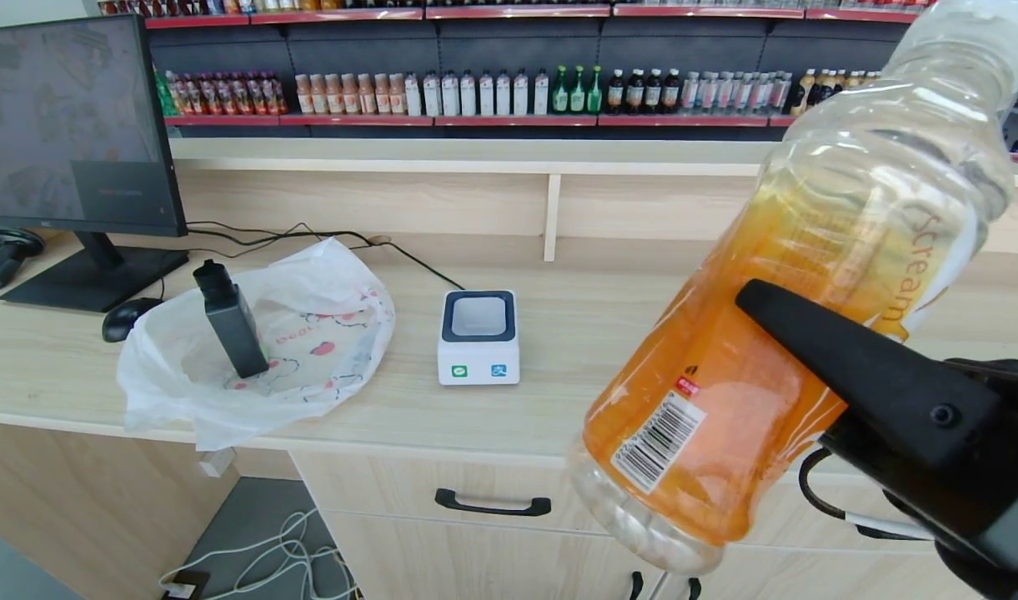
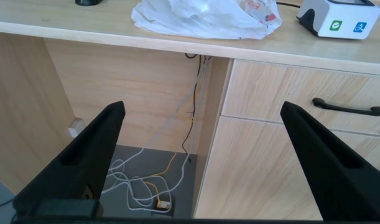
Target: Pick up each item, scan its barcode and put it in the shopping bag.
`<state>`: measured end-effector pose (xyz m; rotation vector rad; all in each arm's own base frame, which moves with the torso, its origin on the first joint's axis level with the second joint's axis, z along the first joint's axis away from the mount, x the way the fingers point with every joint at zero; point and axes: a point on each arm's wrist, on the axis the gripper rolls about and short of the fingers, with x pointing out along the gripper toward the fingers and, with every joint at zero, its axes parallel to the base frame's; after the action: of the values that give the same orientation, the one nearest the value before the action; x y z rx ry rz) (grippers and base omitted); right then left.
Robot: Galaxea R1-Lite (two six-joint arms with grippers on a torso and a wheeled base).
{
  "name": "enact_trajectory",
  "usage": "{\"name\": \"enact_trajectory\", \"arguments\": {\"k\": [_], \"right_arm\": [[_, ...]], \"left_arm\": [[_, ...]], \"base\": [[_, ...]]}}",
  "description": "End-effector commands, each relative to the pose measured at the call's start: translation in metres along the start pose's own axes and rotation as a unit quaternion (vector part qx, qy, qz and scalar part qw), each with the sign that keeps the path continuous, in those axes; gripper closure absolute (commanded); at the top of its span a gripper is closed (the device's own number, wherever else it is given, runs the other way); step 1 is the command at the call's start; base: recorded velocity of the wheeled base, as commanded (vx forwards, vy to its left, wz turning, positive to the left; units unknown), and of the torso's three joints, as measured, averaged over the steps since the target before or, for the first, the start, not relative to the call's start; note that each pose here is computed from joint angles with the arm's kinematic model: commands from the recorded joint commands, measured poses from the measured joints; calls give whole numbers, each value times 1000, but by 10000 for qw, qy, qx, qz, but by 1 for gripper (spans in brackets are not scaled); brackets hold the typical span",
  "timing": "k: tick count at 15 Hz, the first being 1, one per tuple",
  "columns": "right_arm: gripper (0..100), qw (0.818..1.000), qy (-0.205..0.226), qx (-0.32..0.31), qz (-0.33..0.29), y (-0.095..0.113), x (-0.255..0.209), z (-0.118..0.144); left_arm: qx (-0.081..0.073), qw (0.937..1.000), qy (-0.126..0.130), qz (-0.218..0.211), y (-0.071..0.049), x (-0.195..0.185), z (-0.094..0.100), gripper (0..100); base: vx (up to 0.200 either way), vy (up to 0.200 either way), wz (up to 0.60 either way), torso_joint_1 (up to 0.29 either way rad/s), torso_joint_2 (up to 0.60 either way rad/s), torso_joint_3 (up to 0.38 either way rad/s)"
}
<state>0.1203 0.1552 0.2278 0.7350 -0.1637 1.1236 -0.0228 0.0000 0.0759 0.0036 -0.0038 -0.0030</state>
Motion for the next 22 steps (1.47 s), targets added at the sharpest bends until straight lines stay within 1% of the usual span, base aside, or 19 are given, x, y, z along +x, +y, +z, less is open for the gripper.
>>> {"name": "enact_trajectory", "arguments": {"k": [1,4,15,16,17,20,22], "right_arm": [[100,9997,-64,142,202,9,0,3],[100,9988,-19,250,423,19,2,1],[100,9986,-53,281,439,20,0,3],[100,9990,-49,238,387,17,1,3],[100,9996,-76,84,242,10,4,3],[100,9977,-365,-572,-87,-10,19,14],[100,9890,-399,-1317,-546,-36,25,18]], "left_arm": [[5,10000,-4,0,0,0,0,0],[-3,10000,-4,0,0,0,0,0],[-10,10000,-4,0,0,0,0,0],[-10,10000,-4,0,0,0,0,0],[-18,10000,-4,0,0,0,0,0],[-18,10000,-4,0,0,0,0,0],[-26,10000,-4,0,0,0,0,0]], "base": [[0,0,0,0,0,0],[0,0,0,0,0,0],[0,0,0,0,0,0],[0,0,0,0,0,0],[0,0,0,0,0,0],[0,0,0,0,0,0],[0,0,0,0,0,0]]}}
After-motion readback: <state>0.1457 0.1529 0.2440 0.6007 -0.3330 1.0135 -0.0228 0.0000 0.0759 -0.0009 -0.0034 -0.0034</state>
